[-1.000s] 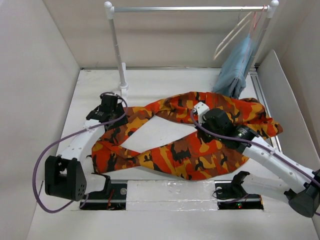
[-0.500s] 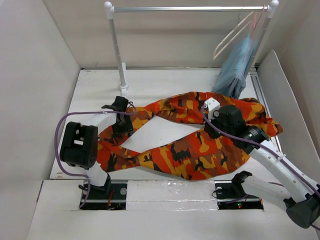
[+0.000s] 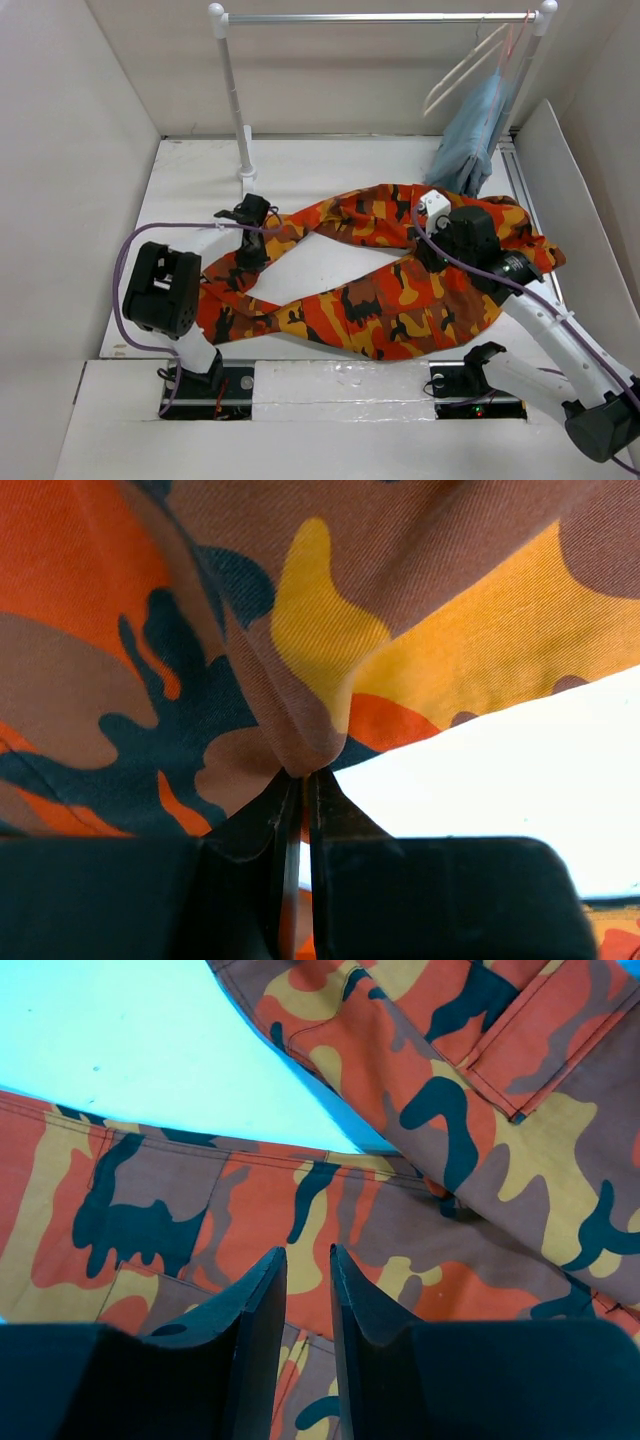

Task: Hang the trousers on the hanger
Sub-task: Flatten out the trousers at the center of the board.

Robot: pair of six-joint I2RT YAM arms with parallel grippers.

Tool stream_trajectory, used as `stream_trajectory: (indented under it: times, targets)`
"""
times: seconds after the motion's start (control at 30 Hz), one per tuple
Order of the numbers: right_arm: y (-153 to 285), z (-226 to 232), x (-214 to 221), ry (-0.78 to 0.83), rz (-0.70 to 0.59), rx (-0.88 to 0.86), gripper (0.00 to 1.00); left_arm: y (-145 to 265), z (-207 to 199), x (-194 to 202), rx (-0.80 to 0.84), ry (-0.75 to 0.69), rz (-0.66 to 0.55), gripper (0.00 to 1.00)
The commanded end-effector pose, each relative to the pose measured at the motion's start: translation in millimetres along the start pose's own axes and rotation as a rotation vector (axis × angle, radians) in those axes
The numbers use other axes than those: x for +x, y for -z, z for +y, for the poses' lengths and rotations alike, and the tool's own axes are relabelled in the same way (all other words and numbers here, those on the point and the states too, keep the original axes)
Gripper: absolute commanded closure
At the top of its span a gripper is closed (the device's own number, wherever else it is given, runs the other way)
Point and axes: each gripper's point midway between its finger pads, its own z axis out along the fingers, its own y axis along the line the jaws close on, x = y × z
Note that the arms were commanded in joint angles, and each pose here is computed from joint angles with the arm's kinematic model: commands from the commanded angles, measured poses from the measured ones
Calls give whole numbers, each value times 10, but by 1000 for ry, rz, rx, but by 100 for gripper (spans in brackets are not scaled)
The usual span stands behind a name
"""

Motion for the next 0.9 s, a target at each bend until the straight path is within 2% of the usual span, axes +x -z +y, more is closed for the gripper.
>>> stream_trajectory:
  times: [0.0, 0.07, 0.13, 0.17, 0.23, 0.3, 0.37, 0.4, 0.47, 0.5, 0.53, 0.57, 0.6, 0.63, 0.67, 0.7, 0.73, 0.77, 0.8, 0.87]
  targets:
    - [80, -42, -245, 23, -95, -9, 70, 337, 62, -20, -6, 14, -34, 100]
    - [85, -35, -159, 21, -63, -11, 70, 717, 101, -223, -15, 21, -110, 100]
    - [97, -54, -87, 13, -42, -7, 70, 1241, 110, -511, 12, 50, -247, 100]
    - [97, -50, -40, 14, -28, -8, 70, 1397, 229, -528, -21, 67, -263, 100]
    - [92, -99, 34, 0, -12, 9, 70, 1872, 349, -767, 6, 130, -385, 100]
    - [77, -160, 43, -18, -12, 22, 70, 2136, 448, -912, 12, 168, -461, 100]
    - [35, -180, 2, -27, -18, 11, 67, 2350, 559, -1231, 31, 224, -550, 100]
    - [21, -166, -32, -31, -22, -8, 67, 2267, 597, -1380, 6, 217, -539, 100]
    - [26, -172, -149, -31, -34, -23, 67, 2315, 741, -1780, -19, 257, -598, 100]
    - [33, -176, -196, -30, -40, -23, 67, 2042, 761, -1972, -44, 247, -553, 100]
    - [68, -185, -297, -26, -62, -21, 66, 2121, 790, -2243, -37, 241, -587, 100]
    - [71, -187, -313, -20, -56, -24, 65, 1678, 974, -2439, -92, 271, -500, 100]
    - [93, -188, -339, -21, -57, -24, 63, 1585, 1062, -2600, -107, 290, -494, 100]
    - [116, -201, -371, -17, -62, -17, 61, 1756, 1121, -2925, -92, 316, -560, 97]
    - [141, -216, -384, -18, -58, -8, 57, 1623, 1196, -3067, -94, 343, -553, 89]
    - [166, -266, -373, -22, -53, 24, 54, 1265, 1426, -3153, -104, 408, -508, 74]
    - [179, -297, -342, -24, -39, 43, 51, 1052, 1476, -3150, -68, 445, -465, 44]
    - [180, -370, -285, -39, -22, 90, 45, 889, 1400, -3134, 31, 484, -410, 35]
    - [174, -432, -233, -58, -7, 119, 42, 644, 1454, -3072, 62, 513, -346, 32]
    - [152, -503, -136, -111, 16, 155, 39, 465, 1385, -2990, 96, 507, -310, 29]
